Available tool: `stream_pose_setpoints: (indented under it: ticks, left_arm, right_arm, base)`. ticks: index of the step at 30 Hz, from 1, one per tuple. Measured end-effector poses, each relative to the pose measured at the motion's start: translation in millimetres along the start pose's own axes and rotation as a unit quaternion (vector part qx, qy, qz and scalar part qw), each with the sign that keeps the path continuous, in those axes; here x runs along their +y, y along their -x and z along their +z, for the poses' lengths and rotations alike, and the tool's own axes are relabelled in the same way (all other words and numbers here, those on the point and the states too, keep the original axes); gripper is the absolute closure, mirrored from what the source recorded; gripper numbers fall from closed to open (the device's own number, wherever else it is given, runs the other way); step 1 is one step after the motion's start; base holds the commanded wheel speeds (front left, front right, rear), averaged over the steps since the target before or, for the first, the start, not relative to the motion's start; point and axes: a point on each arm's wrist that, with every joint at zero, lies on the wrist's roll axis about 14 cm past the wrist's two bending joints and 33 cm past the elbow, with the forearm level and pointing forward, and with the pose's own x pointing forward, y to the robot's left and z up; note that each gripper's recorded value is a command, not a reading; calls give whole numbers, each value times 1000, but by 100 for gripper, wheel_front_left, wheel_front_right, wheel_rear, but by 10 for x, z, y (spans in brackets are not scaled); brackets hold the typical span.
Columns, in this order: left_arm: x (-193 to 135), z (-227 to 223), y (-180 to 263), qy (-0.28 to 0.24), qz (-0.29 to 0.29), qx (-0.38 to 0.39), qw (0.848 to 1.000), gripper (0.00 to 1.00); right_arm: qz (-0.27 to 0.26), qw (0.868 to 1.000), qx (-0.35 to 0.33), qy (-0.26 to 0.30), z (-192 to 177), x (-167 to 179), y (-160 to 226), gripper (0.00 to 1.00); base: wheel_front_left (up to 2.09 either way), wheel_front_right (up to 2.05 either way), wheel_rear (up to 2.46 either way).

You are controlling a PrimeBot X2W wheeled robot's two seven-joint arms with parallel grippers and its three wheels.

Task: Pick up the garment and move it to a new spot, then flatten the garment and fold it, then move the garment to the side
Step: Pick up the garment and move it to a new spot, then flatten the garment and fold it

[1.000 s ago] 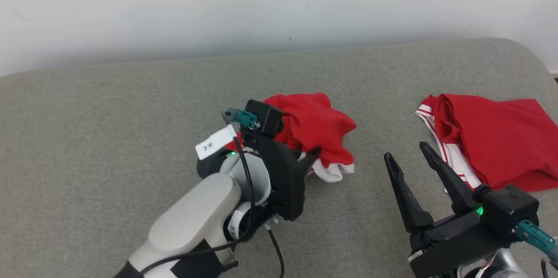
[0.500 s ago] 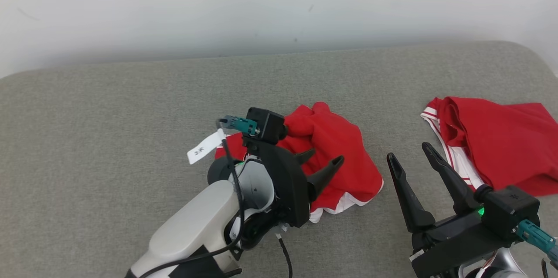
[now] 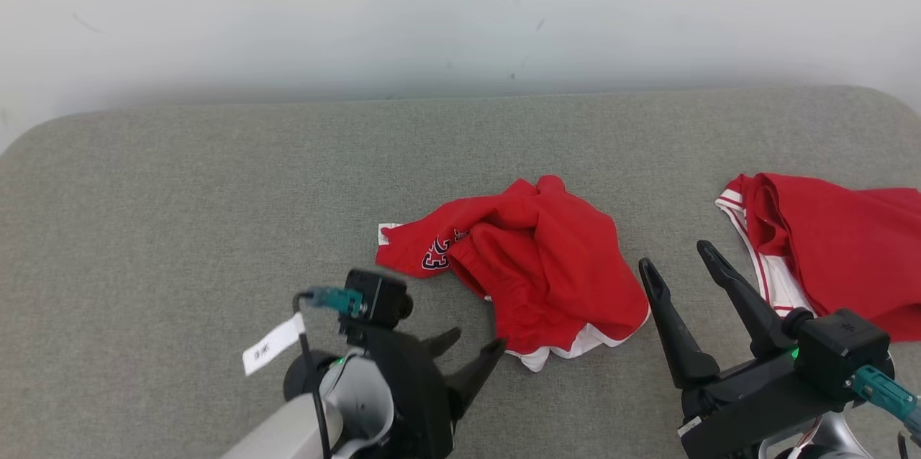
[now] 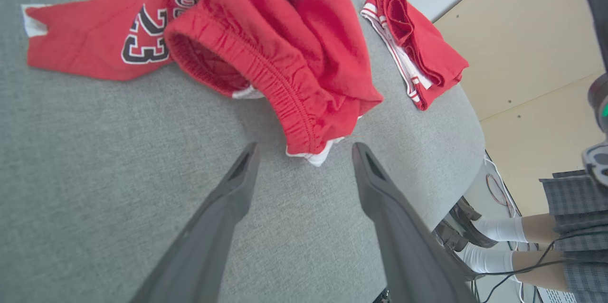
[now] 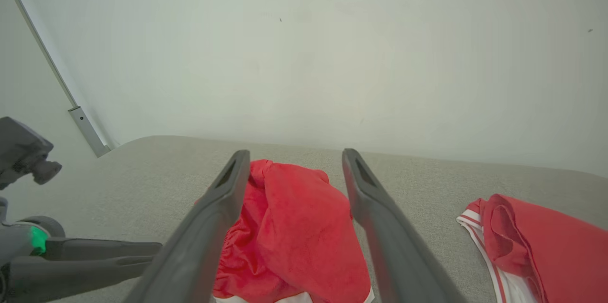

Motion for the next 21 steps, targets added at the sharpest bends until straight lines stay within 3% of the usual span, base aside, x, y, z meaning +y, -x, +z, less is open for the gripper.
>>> stream_pose_setpoints:
  ticks: [5,21]
  left_arm:
    - [49,-232,16,23,9,3,1000,0]
    - [22,-515,-418,21,-9,25,999,0]
  right_arm:
    - [-7,1000,3,6,8,-45,9,0]
    - [-91,995,18,35,-39,-549,190,0]
  base:
    - [0,0,0]
    - [0,0,0]
